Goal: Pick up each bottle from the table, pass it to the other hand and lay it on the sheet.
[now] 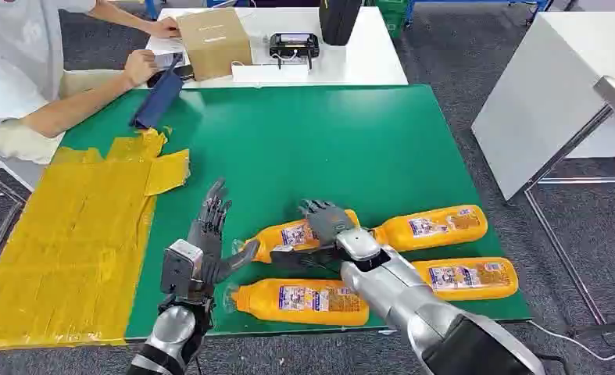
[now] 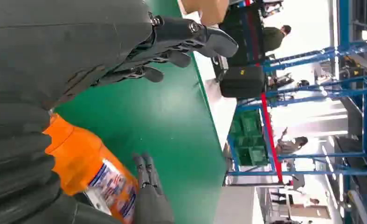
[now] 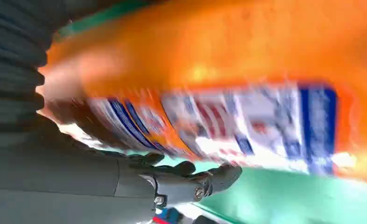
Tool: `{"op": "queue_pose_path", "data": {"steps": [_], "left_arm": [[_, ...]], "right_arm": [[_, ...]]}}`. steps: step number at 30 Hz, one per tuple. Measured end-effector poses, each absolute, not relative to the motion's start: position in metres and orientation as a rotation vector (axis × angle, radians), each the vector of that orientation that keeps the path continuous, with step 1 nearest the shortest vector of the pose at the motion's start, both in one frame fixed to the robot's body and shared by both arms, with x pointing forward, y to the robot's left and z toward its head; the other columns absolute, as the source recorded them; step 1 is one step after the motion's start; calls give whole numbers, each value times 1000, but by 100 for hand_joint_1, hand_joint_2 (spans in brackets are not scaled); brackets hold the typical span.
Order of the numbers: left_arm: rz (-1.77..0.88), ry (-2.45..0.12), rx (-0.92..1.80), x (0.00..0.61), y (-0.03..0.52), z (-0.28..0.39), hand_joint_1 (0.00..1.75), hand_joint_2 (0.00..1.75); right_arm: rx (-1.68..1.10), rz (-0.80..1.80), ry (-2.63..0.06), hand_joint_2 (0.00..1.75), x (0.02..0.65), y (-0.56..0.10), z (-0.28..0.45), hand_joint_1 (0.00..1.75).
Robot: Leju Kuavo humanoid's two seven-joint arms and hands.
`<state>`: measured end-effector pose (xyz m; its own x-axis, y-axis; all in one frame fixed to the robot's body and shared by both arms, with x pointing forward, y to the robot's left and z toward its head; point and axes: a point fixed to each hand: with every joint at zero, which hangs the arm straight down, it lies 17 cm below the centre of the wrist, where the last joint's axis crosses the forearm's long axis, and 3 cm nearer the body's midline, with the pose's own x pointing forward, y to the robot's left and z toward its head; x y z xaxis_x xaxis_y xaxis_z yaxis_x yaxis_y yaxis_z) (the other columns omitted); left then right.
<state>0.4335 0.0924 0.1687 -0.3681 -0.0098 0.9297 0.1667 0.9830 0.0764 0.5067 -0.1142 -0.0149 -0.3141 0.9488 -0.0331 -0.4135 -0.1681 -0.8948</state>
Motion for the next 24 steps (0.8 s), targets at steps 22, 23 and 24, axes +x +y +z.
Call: {"op": "queue_pose_path", "data": {"steps": [22,23,24], "left_arm": [[-202,-1902,-116,431,85,157,0,175],[-201,-1904,-116,431,85,157,0,175],[-203,-1906,-115,430,84,158,0,175]], "right_arm": [[-1135,1476,-1337,175,526,-135,36,175],[-1138,1472,-1341,175,526,-136,36,175],[-1153,1466,-1362,175,525,-136,39,175]]}}
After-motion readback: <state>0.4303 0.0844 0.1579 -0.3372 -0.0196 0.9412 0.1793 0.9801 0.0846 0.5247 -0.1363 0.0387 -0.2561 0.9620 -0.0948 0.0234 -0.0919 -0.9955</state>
